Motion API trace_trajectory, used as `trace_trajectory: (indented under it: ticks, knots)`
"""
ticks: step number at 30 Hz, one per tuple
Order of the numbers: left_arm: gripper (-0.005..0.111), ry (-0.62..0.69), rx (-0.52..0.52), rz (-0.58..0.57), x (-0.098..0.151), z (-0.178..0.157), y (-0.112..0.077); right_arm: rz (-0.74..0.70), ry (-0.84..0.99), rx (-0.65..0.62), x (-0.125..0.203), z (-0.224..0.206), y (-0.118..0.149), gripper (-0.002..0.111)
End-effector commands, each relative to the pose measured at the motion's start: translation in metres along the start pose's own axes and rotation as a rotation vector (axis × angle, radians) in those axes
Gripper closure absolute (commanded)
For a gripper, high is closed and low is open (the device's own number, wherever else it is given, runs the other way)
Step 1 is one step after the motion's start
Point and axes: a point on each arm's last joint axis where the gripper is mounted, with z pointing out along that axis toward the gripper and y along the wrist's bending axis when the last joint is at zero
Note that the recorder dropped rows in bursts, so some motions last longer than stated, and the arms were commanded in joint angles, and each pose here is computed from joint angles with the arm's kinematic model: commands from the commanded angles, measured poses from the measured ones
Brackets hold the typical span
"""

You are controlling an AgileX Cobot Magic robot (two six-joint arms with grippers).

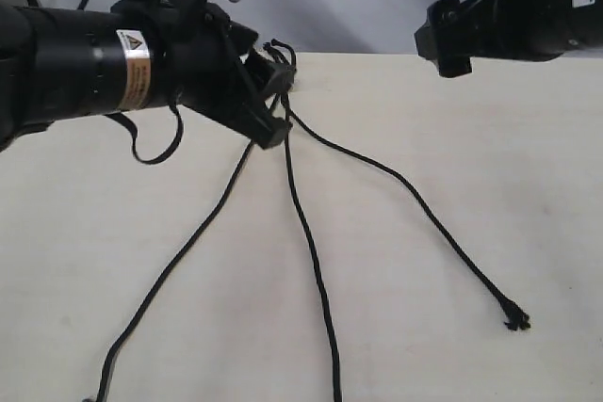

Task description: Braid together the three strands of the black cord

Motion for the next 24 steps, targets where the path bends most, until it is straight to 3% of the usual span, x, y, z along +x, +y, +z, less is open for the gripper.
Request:
trace_trajectory:
  ticks: [1, 2, 3, 4, 5, 6, 7, 9, 13, 16, 18, 22, 24]
  knots:
    - [0.060, 0.138, -0.306, -0.035, 0.002, 0.020, 0.026, -0.034, -0.046, -0.003, 0.006, 0.002, 0.000, 0.019]
    - [0.061, 0.225, -0.396, -0.034, 0.003, 0.022, 0.036, -0.035, -0.051, -0.007, 0.008, 0.003, 0.001, 0.019]
    - [0.066, 0.509, -0.530, -0.114, 0.006, 0.026, 0.056, -0.036, -0.063, -0.014, 0.010, 0.004, 0.002, 0.019]
    - [0.070, 0.624, -0.517, -0.144, 0.003, 0.030, 0.063, -0.037, -0.073, -0.018, 0.010, 0.004, 0.002, 0.019]
    - [0.081, 0.854, -0.357, -0.266, 0.006, 0.039, 0.066, -0.055, -0.091, -0.018, 0.009, 0.004, 0.002, 0.019]
    - [0.087, 0.912, -0.241, -0.332, 0.007, 0.046, 0.063, -0.057, -0.091, -0.017, 0.009, 0.004, 0.002, 0.019]
    - [0.097, 0.936, -0.022, -0.481, 0.009, 0.060, 0.051, -0.057, -0.080, -0.014, 0.010, 0.005, 0.002, 0.019]
    - [0.107, 0.910, 0.196, -0.593, 0.014, 0.085, 0.023, -0.103, -0.053, 0.011, 0.012, 0.005, -0.001, 0.019]
    - [0.106, 0.929, 0.302, -0.439, 0.038, 0.124, -0.042, 0.018, -0.029, 0.113, 0.019, 0.007, -0.035, 0.019]
    - [0.106, 0.883, 0.301, -0.321, 0.041, 0.134, -0.070, 0.146, -0.016, 0.190, 0.026, 0.005, -0.063, 0.019]
    - [0.094, 0.861, 0.254, -0.298, 0.040, 0.135, -0.075, 0.155, -0.015, 0.200, 0.027, 0.005, -0.066, 0.019]
    - [0.058, 0.881, 0.209, -0.360, 0.044, 0.138, -0.076, 0.171, -0.023, 0.189, 0.026, 0.005, -0.064, 0.019]
    - [0.046, 0.903, 0.196, -0.382, 0.051, 0.143, -0.078, 0.174, -0.022, 0.189, 0.026, 0.005, -0.064, 0.019]
